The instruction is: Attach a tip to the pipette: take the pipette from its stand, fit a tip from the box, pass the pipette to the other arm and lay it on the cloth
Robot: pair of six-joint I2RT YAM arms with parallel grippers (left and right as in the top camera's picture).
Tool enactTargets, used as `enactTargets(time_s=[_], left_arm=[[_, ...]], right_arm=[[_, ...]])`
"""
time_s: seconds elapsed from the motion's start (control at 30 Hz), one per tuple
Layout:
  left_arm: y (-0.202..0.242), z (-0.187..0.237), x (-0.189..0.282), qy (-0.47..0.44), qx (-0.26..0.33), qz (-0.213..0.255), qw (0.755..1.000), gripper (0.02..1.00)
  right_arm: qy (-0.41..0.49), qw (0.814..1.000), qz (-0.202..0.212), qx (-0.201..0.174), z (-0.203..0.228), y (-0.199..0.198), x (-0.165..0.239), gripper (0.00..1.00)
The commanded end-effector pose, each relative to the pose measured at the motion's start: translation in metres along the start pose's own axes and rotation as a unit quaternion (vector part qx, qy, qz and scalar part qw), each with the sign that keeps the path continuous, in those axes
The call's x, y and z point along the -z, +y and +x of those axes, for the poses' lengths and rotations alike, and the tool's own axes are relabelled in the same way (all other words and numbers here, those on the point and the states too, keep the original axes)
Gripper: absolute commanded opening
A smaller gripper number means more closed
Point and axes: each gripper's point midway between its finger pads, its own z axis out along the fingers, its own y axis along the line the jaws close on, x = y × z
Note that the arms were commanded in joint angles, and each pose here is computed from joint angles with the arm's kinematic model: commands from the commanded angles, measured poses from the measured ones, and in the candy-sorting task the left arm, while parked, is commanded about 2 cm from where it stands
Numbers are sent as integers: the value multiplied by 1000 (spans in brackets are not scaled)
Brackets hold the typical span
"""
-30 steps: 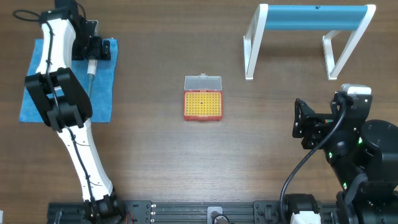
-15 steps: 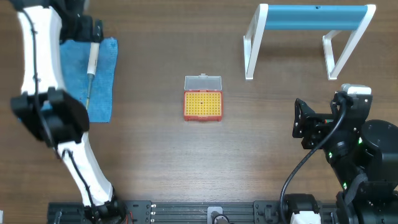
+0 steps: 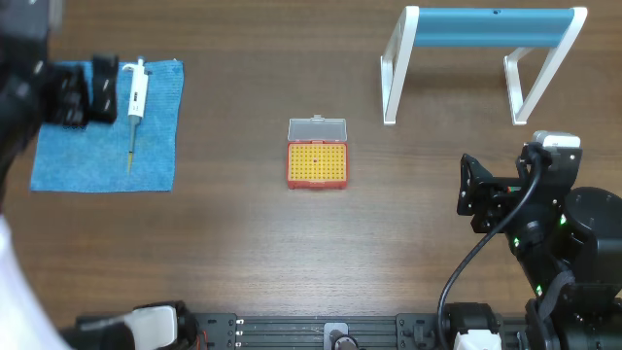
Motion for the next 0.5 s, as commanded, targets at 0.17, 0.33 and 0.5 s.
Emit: enactTargets(time_s=[0.17, 0.33, 0.5], left_arm=[[-21, 21, 168, -187, -16, -40, 981, 998], [-33, 56, 245, -274, -26, -71, 959, 998], [-44, 102, 279, -296, -15, -74, 952, 998]], right_arm=[[3, 1000, -6, -5, 2, 2, -2, 796], [3, 1000, -6, -5, 2, 2, -2, 794], [3, 1000, -6, -5, 2, 2, -2, 794]])
